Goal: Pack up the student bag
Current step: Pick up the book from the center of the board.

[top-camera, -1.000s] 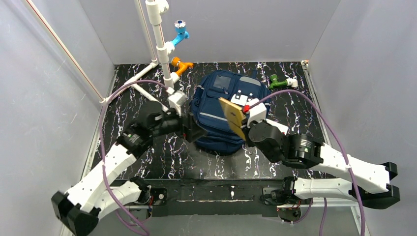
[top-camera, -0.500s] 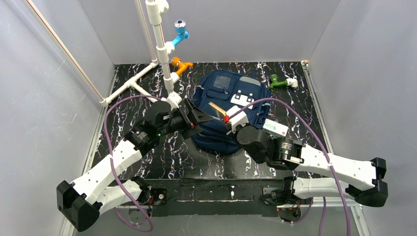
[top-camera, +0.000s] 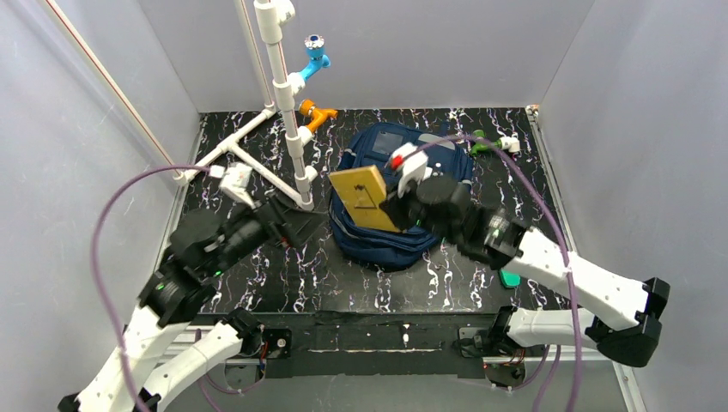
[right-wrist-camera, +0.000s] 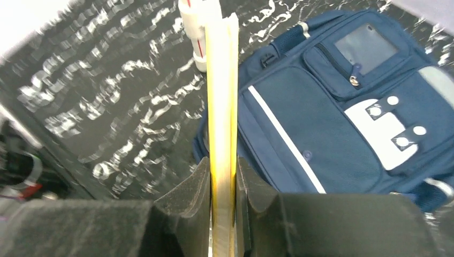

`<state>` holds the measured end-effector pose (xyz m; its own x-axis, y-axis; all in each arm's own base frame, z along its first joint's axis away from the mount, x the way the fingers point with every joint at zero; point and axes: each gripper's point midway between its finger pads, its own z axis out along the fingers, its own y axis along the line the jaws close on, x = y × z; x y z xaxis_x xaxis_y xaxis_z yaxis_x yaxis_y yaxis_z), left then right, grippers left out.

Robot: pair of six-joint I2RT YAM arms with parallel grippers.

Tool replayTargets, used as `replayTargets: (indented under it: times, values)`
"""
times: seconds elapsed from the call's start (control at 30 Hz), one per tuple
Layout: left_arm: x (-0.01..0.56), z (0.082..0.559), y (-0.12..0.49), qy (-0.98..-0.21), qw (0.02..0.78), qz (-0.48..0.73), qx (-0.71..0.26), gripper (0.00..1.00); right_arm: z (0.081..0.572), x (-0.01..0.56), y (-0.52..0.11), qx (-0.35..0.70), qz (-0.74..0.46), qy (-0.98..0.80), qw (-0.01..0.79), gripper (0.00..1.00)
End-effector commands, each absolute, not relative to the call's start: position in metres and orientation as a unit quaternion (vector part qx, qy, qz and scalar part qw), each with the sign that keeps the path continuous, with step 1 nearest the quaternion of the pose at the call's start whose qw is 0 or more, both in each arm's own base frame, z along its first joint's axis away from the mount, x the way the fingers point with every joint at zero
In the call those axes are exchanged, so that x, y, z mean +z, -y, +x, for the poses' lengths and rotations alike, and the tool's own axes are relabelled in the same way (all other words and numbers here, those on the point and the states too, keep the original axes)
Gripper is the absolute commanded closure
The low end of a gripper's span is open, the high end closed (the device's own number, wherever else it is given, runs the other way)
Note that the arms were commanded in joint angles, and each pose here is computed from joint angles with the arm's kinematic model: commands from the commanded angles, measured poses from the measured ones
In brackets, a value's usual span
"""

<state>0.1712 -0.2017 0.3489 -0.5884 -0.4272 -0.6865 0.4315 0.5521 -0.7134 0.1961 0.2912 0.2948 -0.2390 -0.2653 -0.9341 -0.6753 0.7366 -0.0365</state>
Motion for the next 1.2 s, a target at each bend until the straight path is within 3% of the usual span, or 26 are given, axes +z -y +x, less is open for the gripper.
replayTargets:
  times: [0.0, 0.13, 0.27, 0.53, 0.9, 1.0, 1.1, 1.17]
  values:
    - [0.337, 0.169, 0.143, -0.797, 0.516, 0.050, -0.309, 0.02, 0.221, 0.361, -0.291, 0.373, -0.210, -0.761, 0.489, 0.99]
    - [0.333, 0.165, 0.107, -0.849, 0.471, -0.048, -0.232, 0.02, 0.236, 0.361, -0.289, 0.520, -0.197, -0.753, 0.352, 0.99]
    - [0.333, 0.160, 0.113, -0.841, 0.459, -0.089, -0.271, 0.02, 0.231, 0.381, -0.293, 0.641, -0.178, -0.689, 0.288, 0.99]
    - [0.312, 0.163, 0.121, -0.835, 0.422, -0.176, -0.306, 0.02, 0.213, 0.390, -0.293, 0.706, -0.157, -0.662, 0.196, 0.99]
    - [0.327, 0.153, 0.165, -0.741, 0.394, -0.197, -0.507, 0.03, 0.186, 0.395, -0.296, 0.765, -0.184, -0.602, 0.135, 0.99]
    - [0.332, 0.156, 0.169, -0.713, 0.394, -0.211, -0.539, 0.13, 0.181, 0.390, -0.304, 0.766, -0.195, -0.601, 0.116, 0.99]
    - [0.353, 0.157, 0.170, -0.657, 0.416, -0.209, -0.593, 0.35, 0.181, 0.385, -0.307, 0.765, -0.198, -0.604, 0.107, 0.99]
    - [0.360, 0.156, 0.169, -0.638, 0.428, -0.201, -0.608, 0.44, 0.182, 0.382, -0.308, 0.764, -0.196, -0.605, 0.103, 0.99]
